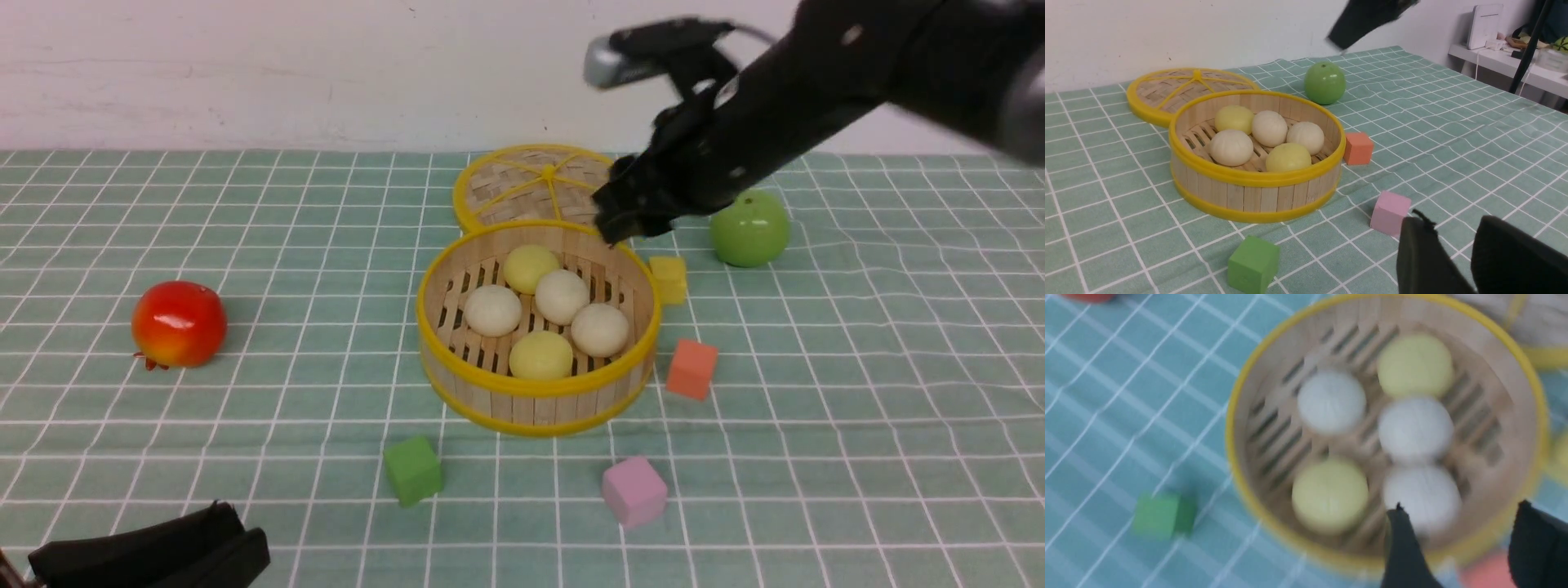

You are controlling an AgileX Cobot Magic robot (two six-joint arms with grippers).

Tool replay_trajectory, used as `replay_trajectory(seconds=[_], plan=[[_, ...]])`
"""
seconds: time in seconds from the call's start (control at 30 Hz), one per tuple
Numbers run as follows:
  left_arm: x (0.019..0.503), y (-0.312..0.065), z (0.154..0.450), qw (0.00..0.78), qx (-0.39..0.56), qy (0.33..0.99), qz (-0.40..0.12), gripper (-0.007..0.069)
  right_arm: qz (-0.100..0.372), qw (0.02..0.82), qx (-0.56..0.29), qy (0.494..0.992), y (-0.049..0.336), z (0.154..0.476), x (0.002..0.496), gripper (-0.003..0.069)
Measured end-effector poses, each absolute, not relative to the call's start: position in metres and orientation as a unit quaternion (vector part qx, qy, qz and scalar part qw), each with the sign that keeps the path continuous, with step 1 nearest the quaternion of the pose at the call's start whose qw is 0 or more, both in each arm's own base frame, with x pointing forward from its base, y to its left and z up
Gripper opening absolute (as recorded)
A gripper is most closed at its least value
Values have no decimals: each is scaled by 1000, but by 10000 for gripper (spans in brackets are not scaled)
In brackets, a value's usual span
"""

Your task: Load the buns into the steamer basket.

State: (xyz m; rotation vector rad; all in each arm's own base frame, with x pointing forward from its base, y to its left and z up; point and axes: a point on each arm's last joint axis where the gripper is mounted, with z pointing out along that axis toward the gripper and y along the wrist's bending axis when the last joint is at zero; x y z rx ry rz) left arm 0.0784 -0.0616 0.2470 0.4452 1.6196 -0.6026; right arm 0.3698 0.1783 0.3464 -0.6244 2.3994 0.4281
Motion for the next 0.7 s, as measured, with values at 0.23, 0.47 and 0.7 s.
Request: replay_trajectory(seconds=[0.23,0.47,0.7], plan=[[78,-62,247,628,194,707,-263,200,121,266,-187,938,140,410,300,179],[78,-62,247,628,194,707,-263,209,120,284,-136,941,103,427,224,83],[78,-62,247,628,194,707,-263,217,128,307,-132,934,76,427,159,83]])
